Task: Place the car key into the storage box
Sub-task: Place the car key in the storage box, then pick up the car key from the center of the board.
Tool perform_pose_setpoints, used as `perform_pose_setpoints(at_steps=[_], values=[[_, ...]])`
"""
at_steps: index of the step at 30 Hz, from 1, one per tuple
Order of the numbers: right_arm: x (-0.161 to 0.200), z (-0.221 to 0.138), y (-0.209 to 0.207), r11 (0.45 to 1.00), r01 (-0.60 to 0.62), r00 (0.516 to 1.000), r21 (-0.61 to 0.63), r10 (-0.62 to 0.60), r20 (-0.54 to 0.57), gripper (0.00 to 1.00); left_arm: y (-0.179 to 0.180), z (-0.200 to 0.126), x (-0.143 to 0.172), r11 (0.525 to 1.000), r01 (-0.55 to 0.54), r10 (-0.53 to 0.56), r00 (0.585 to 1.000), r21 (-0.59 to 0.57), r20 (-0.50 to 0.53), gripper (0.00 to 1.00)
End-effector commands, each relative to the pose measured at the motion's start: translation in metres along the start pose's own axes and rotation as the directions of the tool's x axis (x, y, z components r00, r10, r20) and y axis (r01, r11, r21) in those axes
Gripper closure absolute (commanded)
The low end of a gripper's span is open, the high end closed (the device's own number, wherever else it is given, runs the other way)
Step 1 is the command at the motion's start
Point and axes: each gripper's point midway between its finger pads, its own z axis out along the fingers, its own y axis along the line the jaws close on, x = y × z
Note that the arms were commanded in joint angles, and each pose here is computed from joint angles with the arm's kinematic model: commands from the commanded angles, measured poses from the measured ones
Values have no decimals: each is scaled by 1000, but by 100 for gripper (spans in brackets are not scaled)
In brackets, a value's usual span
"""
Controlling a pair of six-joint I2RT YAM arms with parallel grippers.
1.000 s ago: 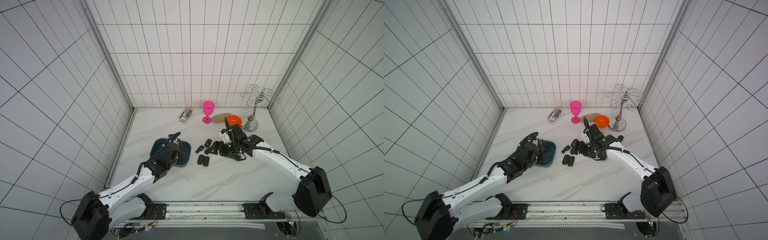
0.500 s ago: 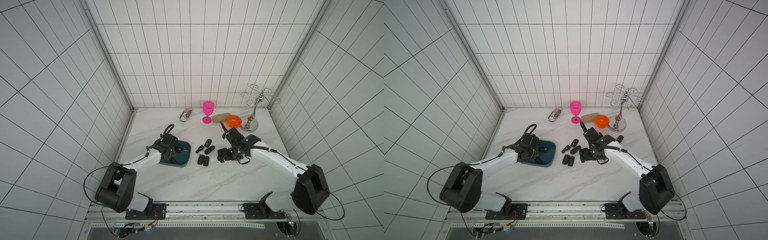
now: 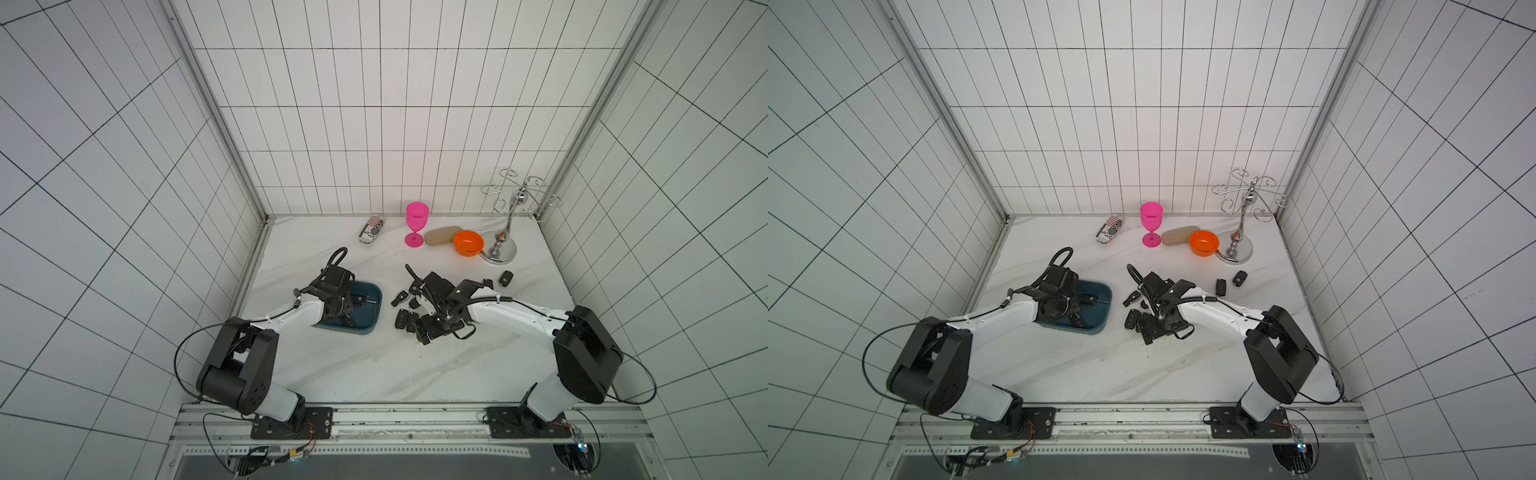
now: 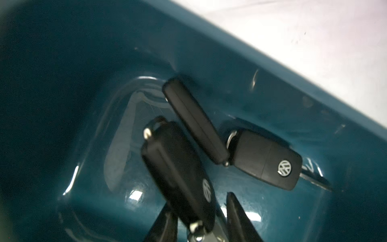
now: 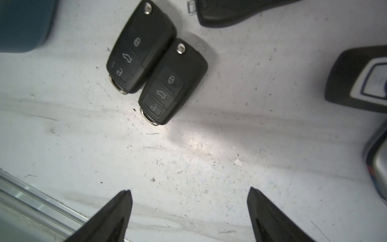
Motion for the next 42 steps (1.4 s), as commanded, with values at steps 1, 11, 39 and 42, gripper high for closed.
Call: perform_pose_setpoints(at_steps=[1, 11, 39, 42], values=[[-23, 0, 16, 999, 31, 998, -40, -29, 51, 10, -2, -2, 4, 1000, 8, -8, 1000, 28, -17, 51], [-25, 26, 15, 991, 130, 991, 11, -131, 25, 1, -14, -28, -1, 994, -27, 27, 1000, 110, 3, 25], [-30, 69, -3, 964, 67, 997, 256, -75, 23, 13, -26, -113, -27, 967, -54, 12, 986, 247, 169, 1], [-30, 72, -5, 962, 53, 998, 269, -62, 27, 17, -26, -111, -25, 967, -51, 11, 987, 250, 160, 1]])
